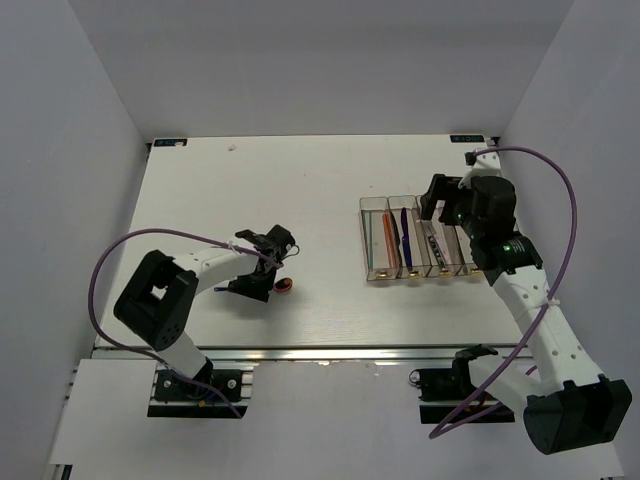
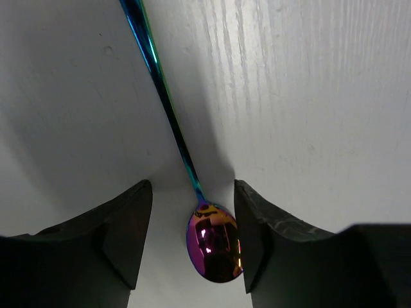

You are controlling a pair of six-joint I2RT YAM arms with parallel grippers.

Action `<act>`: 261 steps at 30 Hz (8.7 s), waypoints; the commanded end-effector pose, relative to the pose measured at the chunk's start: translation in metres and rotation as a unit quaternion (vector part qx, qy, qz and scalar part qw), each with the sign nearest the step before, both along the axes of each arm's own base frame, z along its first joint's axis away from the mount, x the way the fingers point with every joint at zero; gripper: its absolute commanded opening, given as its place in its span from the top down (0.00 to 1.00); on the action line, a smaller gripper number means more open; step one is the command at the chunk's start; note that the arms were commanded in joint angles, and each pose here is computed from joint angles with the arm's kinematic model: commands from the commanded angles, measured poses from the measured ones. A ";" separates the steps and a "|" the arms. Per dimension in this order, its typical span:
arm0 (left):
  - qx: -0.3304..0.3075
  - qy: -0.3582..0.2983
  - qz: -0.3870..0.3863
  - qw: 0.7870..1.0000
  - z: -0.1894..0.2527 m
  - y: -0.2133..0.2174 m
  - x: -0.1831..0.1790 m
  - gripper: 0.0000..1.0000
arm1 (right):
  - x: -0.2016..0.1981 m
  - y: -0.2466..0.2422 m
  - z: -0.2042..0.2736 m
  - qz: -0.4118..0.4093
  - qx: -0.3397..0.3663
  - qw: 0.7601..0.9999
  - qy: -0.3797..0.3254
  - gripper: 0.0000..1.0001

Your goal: Sort the eating utensils into containers

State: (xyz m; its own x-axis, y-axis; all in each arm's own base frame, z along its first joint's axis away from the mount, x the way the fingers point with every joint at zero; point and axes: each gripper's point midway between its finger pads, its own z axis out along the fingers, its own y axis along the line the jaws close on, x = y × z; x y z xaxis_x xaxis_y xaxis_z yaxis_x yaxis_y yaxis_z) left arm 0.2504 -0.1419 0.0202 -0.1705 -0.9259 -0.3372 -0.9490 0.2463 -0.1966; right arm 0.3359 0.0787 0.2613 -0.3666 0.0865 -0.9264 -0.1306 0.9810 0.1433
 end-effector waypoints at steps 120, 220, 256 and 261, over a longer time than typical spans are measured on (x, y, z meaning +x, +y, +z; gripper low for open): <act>0.033 -0.108 -0.274 0.955 0.046 0.008 0.024 1.00 | -0.022 0.089 0.027 0.214 0.143 0.966 -0.013 0.14; 0.117 -0.312 -0.660 0.673 0.196 -0.044 -0.039 0.02 | 0.104 -0.124 -0.111 -0.110 -0.120 0.983 0.090 0.33; 0.374 -0.318 -0.239 0.838 0.336 0.178 -0.039 0.02 | -0.165 -0.048 0.093 -0.012 -0.003 0.997 -0.082 0.11; 0.373 -0.316 -0.237 0.839 0.327 0.184 -0.050 0.02 | -0.165 -0.048 0.091 -0.014 0.000 0.996 -0.084 0.11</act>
State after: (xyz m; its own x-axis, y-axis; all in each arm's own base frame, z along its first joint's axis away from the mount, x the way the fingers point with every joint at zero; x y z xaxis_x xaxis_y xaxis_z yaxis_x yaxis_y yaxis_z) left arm 0.2024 0.0401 0.3671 0.0398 -0.3289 -0.9435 -0.4497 0.8373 -0.3109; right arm 0.1729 0.0326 0.3501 -0.2151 0.1006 -0.9714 -0.1323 0.9825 0.1310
